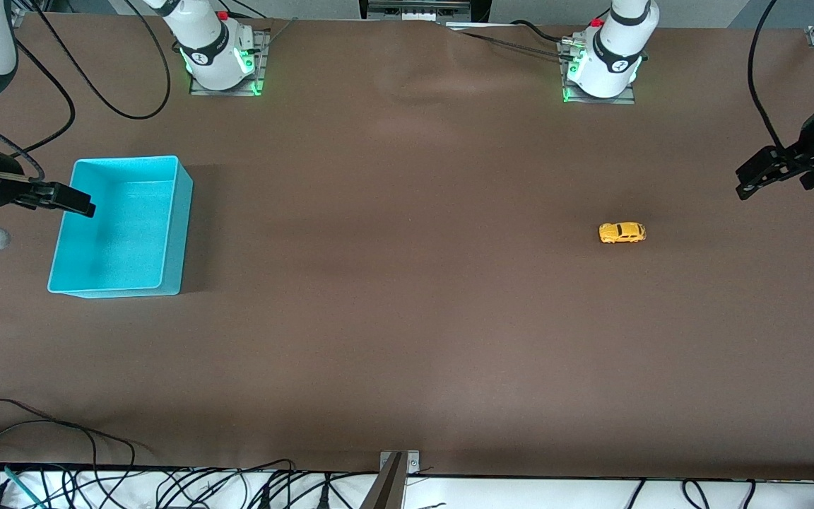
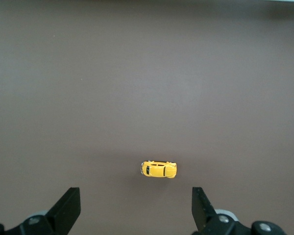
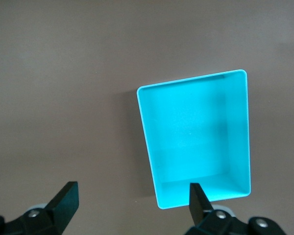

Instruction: Wind up and store yellow beetle car

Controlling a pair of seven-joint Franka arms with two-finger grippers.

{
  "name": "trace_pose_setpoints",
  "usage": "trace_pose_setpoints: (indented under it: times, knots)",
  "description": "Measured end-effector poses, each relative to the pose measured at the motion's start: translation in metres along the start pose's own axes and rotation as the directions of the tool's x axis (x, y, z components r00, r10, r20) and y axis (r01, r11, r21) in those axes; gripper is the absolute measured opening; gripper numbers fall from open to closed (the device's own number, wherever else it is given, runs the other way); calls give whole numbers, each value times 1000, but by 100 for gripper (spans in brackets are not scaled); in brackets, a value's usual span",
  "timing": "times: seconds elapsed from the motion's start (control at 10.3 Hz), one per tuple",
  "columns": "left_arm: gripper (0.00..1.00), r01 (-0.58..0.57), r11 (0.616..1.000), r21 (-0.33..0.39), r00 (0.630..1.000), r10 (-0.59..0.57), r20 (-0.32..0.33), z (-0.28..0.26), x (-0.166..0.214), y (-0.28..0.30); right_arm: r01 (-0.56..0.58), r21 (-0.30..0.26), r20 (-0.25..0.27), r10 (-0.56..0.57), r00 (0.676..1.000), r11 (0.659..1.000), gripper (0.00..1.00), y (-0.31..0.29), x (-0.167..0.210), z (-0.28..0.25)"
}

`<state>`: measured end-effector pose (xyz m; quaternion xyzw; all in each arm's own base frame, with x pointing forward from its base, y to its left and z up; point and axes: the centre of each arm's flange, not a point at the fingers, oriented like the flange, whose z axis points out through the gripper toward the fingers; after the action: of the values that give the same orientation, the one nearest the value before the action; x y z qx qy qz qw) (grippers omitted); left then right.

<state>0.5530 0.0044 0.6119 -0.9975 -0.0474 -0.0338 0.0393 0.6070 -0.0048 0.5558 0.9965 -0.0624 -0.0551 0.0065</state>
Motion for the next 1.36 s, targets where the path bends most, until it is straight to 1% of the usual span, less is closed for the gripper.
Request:
trace_pose_setpoints:
  times: [0.29, 0.49, 0.58, 0.88, 1.36]
  knots:
    - [100, -53, 999, 2, 998, 53, 23, -3, -13, 14, 0, 0, 1, 0, 1000, 1000, 100, 0, 0, 0]
    - [100, -68, 998, 0, 998, 68, 9, -10, -12, 22, -1, 0, 1, 1, 1000, 1000, 100, 0, 0, 1]
    - [100, -68, 998, -2, 998, 68, 2, -14, -7, 23, -1, 0, 1, 1, 1000, 1000, 100, 0, 0, 1]
    - [100, -50, 999, -2, 999, 50, 17, -7, 4, 13, -1, 0, 1, 1, 1000, 1000, 100, 0, 0, 1]
    - [100, -47, 999, -1, 998, 47, 34, -4, 5, 12, -2, 0, 3, 2, 1000, 1000, 100, 0, 1, 1]
